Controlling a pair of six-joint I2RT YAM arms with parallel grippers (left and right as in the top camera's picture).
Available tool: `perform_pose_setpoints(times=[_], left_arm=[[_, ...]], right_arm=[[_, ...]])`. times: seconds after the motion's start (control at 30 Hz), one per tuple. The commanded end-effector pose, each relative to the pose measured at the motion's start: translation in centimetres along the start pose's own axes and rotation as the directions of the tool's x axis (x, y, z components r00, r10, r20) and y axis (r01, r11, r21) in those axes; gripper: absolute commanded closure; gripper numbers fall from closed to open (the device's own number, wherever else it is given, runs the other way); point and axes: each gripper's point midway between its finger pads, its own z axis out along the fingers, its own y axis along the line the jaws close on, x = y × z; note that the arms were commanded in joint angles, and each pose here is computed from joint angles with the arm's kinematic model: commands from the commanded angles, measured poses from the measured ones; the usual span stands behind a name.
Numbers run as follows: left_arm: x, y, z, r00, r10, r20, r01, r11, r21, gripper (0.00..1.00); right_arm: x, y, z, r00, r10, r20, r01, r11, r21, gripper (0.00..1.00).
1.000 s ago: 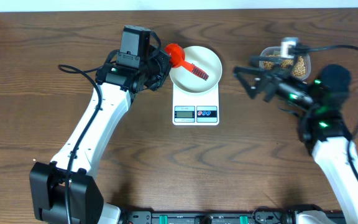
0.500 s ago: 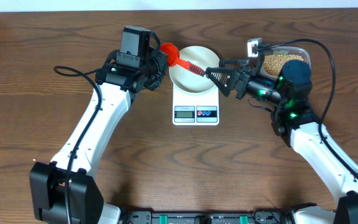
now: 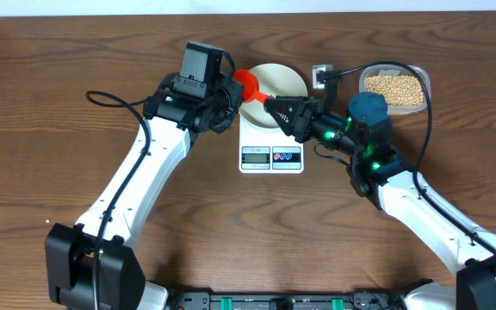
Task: Scoop item into bowl and weigh 50g on scale
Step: 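Move the right gripper to the scoop handle held by the left, then close the right gripper on the red scoop handle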
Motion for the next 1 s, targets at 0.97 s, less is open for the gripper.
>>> perform_pose_setpoints(times=[0.97], left_arm=[[0.4,1.2,0.1,0.996,0.082,-0.028,-0.083,0.995,-0.049,0.93]], right_arm=[[2.0,-0.4,0.1,0.994,0.039,-0.102,-0.037,0.999,0.017,0.83]])
